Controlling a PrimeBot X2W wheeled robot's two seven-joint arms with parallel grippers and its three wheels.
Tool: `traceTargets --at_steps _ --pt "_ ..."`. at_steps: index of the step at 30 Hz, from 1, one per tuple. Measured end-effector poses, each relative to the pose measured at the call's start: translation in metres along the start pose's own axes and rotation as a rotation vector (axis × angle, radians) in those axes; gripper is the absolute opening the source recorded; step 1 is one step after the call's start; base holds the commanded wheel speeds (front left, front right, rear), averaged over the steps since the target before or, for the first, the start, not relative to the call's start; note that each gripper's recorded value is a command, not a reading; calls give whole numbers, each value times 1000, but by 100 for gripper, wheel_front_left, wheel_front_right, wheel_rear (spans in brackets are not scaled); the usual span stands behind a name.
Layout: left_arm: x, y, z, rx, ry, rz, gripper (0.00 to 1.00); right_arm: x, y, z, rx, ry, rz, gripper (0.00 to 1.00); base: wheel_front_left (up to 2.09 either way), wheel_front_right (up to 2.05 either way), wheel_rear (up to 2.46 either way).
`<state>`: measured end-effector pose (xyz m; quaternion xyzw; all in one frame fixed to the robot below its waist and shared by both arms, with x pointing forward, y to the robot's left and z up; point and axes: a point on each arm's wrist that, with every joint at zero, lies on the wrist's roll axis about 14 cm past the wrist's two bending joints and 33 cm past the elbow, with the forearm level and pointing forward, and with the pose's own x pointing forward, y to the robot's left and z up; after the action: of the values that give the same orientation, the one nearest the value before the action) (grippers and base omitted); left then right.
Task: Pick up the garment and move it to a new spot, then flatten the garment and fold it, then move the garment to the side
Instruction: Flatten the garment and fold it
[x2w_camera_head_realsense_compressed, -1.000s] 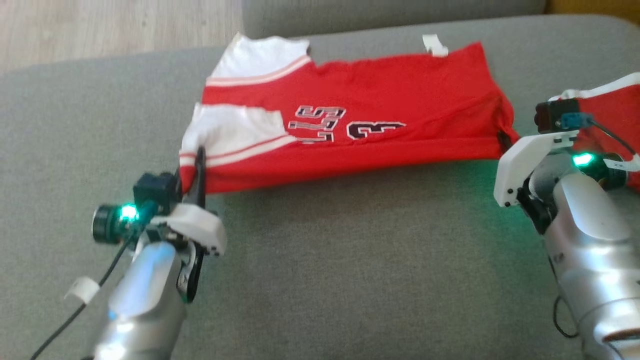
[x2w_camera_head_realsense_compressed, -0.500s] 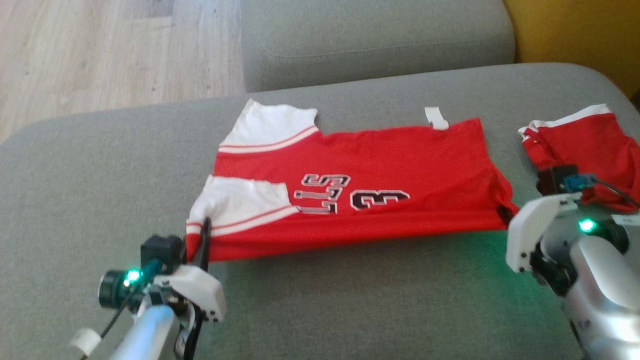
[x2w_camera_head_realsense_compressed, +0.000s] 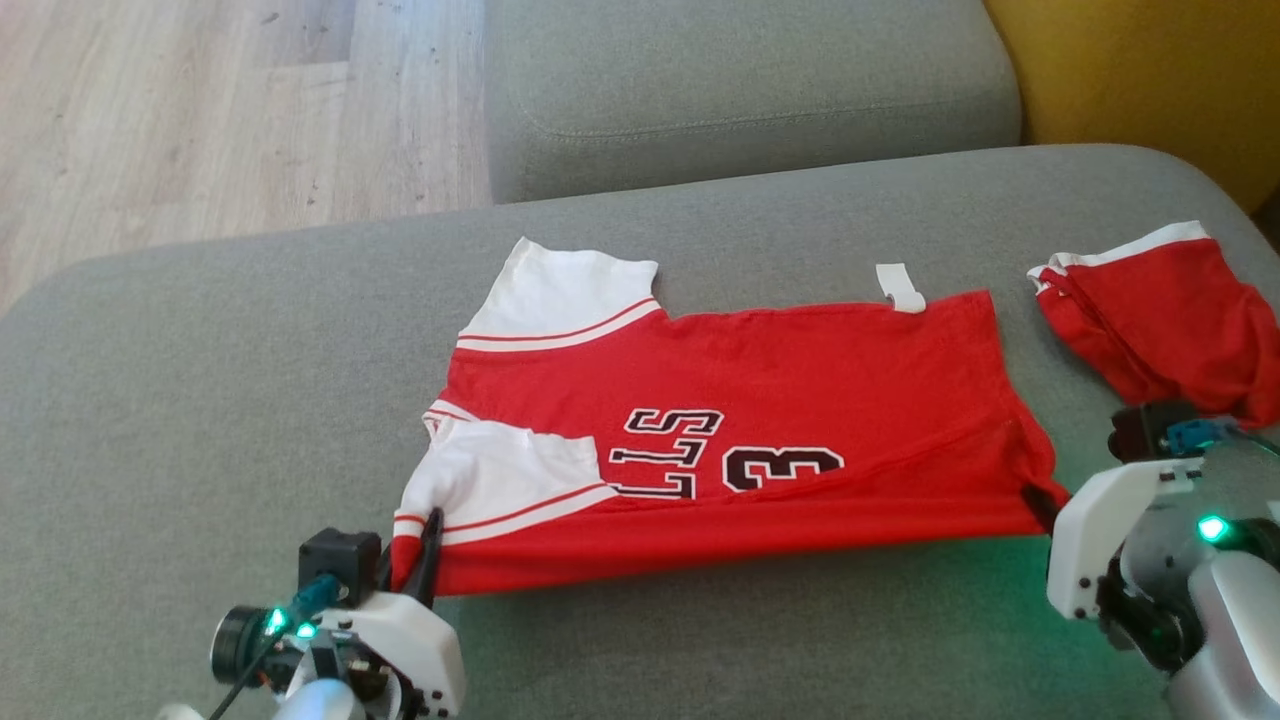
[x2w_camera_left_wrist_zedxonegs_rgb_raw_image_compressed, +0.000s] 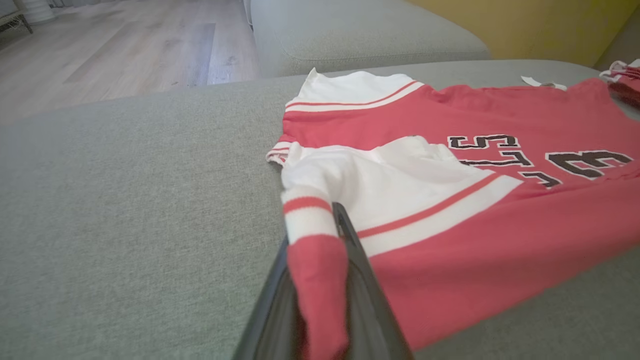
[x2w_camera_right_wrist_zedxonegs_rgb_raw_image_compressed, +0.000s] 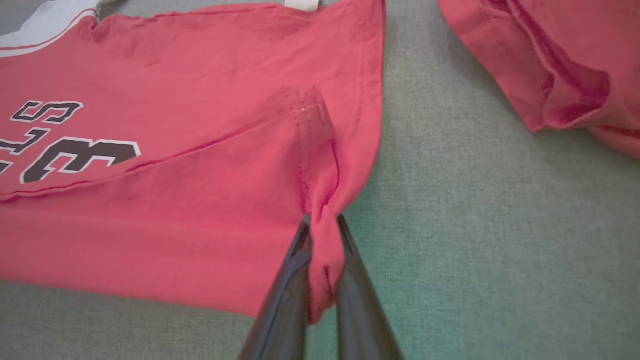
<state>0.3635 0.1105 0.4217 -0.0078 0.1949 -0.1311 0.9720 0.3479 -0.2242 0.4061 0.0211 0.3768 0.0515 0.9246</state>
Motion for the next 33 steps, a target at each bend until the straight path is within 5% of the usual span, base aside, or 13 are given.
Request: traceTargets --at_steps 5,7,8,9,18,26,33 --pt "0 0 -6 0 27 0 1 -2 4 -9 31 14 4 0 0 0 0" --pt "1 0 -6 0 33 1 58 -2 4 -10 45 16 2 0 0 0 0" --pt "2 0 -7 0 34 3 96 -1 4 -8 53 9 0 67 0 0 0" --pt "2 1 -7 0 37 7 100 -1 3 -6 52 -1 -4 100 0 0 0" --pt "9 6 7 -6 -35 32 100 -6 -5 31 97 -198 -33 100 0 0 0" --pt "33 12 84 -11 -307 35 100 -17 -20 109 92 -508 -88 100 0 0 0" --pt "91 -1 140 63 -346 -110 100 -6 -23 163 60 -672 -112 100 0 0 0"
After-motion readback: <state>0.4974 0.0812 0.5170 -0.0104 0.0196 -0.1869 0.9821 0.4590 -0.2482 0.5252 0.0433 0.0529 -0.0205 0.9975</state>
